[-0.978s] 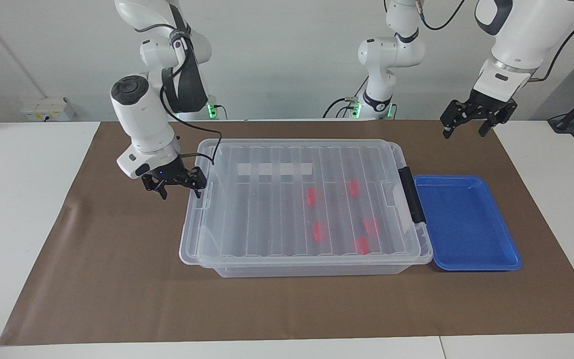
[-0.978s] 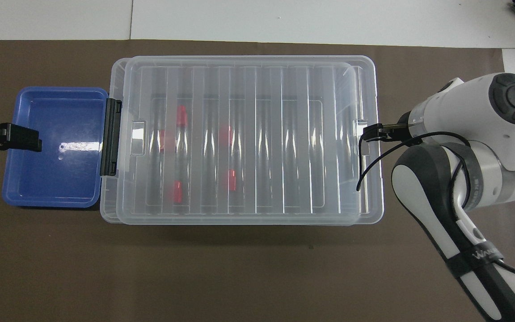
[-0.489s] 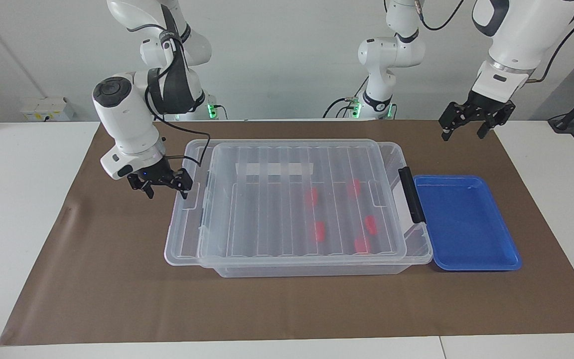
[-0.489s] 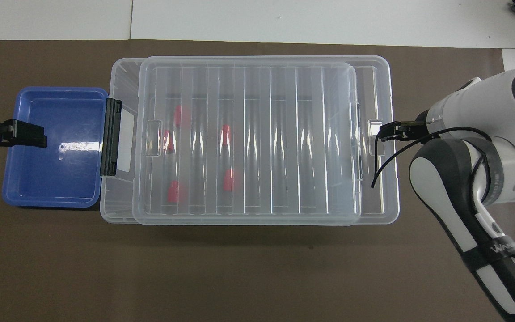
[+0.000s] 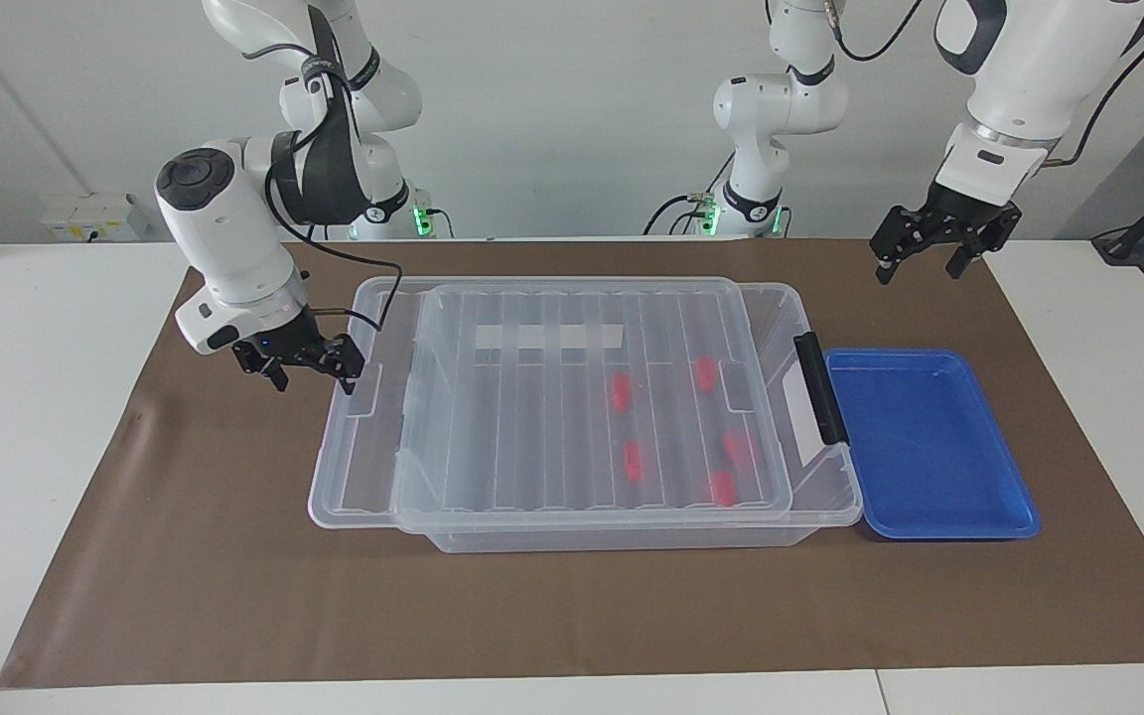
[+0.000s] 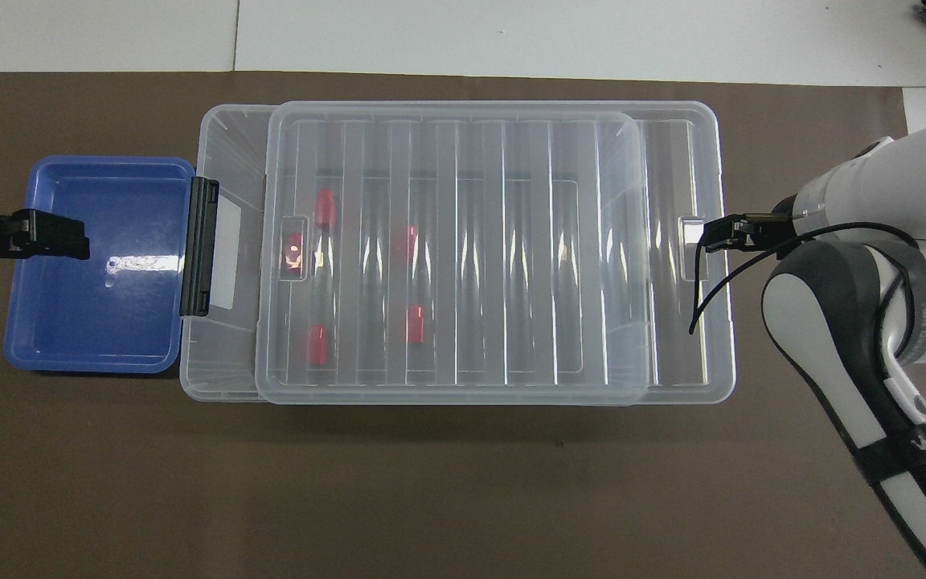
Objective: Place red block in blue tray from box
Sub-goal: 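Slide the clear lid away with the right gripper while the left gripper approaches, then reach the left gripper into the opened box toward a red block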
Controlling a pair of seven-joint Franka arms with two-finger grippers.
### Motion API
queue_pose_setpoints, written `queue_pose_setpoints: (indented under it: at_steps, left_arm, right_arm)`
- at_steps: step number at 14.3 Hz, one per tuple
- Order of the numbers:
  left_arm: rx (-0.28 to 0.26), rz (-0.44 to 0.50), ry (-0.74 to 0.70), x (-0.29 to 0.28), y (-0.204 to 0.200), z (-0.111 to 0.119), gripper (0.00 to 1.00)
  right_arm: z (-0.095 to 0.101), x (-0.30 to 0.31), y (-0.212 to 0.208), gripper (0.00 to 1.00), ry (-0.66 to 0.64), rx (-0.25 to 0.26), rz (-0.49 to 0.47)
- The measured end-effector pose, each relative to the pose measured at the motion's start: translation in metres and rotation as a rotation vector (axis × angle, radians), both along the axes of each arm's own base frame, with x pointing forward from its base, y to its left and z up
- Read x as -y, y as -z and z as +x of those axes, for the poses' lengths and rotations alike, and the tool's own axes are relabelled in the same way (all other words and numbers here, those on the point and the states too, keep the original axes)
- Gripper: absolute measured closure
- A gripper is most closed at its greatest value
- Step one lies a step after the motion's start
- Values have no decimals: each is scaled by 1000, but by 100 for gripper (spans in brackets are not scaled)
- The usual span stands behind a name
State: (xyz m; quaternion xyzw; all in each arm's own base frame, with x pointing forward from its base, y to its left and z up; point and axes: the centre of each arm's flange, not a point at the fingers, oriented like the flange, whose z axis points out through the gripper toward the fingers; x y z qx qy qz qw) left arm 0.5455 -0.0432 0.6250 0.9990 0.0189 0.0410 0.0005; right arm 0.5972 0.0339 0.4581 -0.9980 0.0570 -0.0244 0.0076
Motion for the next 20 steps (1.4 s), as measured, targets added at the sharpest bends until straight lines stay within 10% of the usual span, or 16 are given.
queue_pose_setpoints:
  at_steps: [20]
  left_arm:
    - [120,-83,-285,78,39,2,0]
  right_arm:
    - [-2,46,1,0,-38,-28,-108]
